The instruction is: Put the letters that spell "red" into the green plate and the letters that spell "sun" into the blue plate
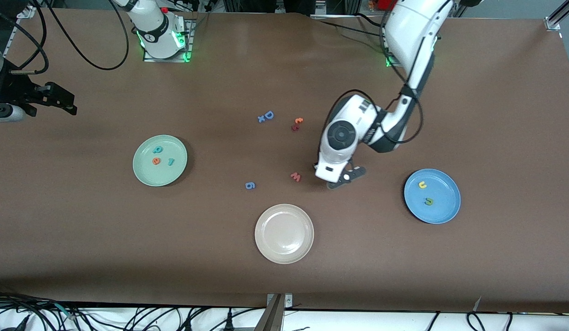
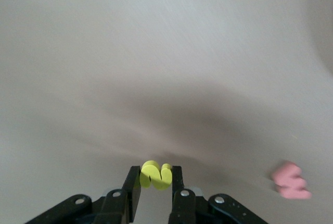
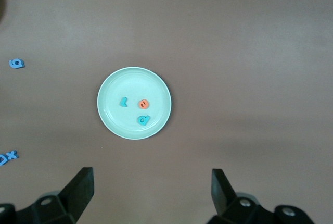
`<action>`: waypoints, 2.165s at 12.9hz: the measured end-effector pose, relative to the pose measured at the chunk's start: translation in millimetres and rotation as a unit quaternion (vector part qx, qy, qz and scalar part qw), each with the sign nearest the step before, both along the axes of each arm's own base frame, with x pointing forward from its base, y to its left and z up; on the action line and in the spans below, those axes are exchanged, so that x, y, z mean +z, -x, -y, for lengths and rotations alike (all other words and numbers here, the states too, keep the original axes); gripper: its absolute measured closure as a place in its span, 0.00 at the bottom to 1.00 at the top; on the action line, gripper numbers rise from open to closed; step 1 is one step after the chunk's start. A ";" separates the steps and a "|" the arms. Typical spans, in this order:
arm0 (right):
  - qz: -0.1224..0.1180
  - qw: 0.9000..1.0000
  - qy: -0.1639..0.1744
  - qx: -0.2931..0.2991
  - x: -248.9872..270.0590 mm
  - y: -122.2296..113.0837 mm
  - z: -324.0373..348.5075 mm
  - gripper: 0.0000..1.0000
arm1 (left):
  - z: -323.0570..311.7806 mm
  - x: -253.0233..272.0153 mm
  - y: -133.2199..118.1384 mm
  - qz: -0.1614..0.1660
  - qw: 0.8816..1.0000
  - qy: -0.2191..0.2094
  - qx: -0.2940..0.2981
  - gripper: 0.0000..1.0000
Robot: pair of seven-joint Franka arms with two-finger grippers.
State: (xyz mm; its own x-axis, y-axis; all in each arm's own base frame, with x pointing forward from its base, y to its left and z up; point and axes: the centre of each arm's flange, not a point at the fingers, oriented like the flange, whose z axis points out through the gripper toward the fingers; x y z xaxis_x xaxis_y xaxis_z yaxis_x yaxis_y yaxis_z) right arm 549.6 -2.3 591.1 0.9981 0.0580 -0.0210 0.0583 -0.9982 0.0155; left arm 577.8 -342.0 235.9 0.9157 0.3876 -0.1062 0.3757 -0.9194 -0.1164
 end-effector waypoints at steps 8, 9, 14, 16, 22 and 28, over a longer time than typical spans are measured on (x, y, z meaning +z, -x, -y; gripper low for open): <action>0.000 1.000 0.000 0.002 0.0 0.0 -2.8 0.00 | -193.6 53.8 -70.7 -0.018 0.981 -0.006 -0.193 0.72; 0.000 1.000 0.000 0.002 0.0 0.0 -2.9 0.00 | -216.5 58.4 -74.5 -0.020 0.976 -0.004 -0.217 0.72; 0.000 1.000 0.000 0.002 -0.1 0.0 -3.2 0.00 | -285.5 49.2 -76.6 -0.046 0.949 0.018 -0.313 0.72; 0.000 1.000 0.000 0.002 -0.1 0.0 -3.4 0.00 | -300.5 21.5 -74.6 -0.056 0.946 0.036 -0.317 0.72; 0.000 1.000 0.000 0.005 -0.1 0.0 -9.6 0.00 | -306.1 -26.9 -80.0 -0.042 0.947 0.042 -0.315 0.44; 0.000 1.000 0.000 0.006 -0.3 0.0 -10.5 0.00 | -295.4 152.0 -83.3 0.033 0.942 0.065 -0.328 0.00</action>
